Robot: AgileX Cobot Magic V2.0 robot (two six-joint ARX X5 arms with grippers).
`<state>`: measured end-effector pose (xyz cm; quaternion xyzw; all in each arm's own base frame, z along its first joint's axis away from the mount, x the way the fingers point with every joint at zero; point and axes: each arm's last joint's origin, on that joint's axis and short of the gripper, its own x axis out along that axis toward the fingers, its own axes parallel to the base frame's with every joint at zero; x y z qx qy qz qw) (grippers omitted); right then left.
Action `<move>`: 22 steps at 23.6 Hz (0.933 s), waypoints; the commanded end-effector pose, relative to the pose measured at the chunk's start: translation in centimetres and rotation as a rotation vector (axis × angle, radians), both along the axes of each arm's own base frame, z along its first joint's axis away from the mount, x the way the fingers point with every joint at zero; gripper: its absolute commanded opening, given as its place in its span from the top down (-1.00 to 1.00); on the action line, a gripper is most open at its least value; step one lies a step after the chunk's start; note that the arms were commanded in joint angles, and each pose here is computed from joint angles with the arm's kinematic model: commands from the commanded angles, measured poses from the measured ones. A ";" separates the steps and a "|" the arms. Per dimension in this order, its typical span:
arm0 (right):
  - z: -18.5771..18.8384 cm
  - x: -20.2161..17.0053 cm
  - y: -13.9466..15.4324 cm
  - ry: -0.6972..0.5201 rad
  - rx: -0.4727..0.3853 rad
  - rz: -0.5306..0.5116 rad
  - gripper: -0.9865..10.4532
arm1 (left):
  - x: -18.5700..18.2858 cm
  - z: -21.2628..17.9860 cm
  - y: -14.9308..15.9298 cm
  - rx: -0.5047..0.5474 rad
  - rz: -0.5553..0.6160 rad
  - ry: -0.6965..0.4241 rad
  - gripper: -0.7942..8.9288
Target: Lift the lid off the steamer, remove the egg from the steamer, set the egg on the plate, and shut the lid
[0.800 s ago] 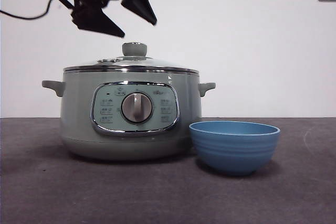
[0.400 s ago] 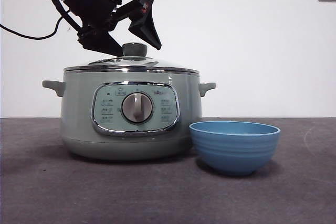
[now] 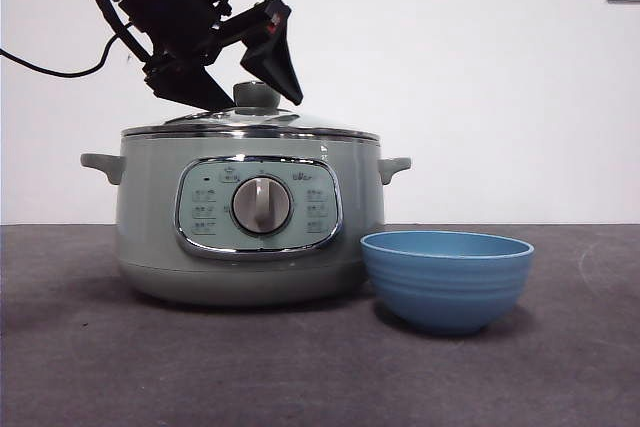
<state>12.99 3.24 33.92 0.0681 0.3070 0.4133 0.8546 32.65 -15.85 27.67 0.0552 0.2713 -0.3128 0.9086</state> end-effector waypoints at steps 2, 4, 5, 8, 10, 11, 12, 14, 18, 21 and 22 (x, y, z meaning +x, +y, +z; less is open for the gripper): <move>0.1 0.0 0.0 -0.008 -0.001 0.003 -0.27 | -0.1 -0.4 -0.2 0.012 -0.007 0.026 0.42; 0.1 0.0 0.0 -0.007 -0.001 0.003 -0.27 | -0.1 -0.4 -0.2 0.012 -0.007 0.028 0.60; 0.1 0.0 0.0 -0.007 -0.001 0.003 -0.27 | -0.1 -0.4 -0.2 0.012 -0.007 0.028 0.60; 0.1 0.0 0.0 -0.008 -0.001 0.003 -0.27 | -0.2 -0.4 -0.3 0.012 -0.008 0.030 0.79; 0.1 0.0 0.0 -0.008 -0.001 0.003 -0.27 | -0.2 -0.4 -0.3 0.011 -0.006 0.033 0.86; 0.1 0.0 0.0 -0.008 -0.001 0.003 -0.27 | -0.2 -0.4 -0.3 0.010 -0.007 0.032 0.86; 0.1 0.0 0.0 -0.008 -0.001 0.003 -0.27 | -0.2 -0.4 -0.3 0.009 -0.006 0.030 0.86; 0.1 0.0 0.0 -0.008 -0.001 0.003 -0.27 | -0.1 -0.3 -0.3 0.004 -0.007 0.019 0.85; 0.1 0.0 0.0 -0.008 -0.002 0.003 -0.27 | -0.1 0.6 -0.3 -0.015 -0.006 -0.013 0.85; 0.1 0.0 0.0 -0.008 -0.002 0.002 -0.27 | 0.0 2.1 -0.3 -0.030 -0.007 -0.046 0.85; 0.1 0.0 0.0 -0.008 -0.002 0.002 -0.27 | 0.0 2.8 -0.3 -0.036 -0.007 -0.057 0.85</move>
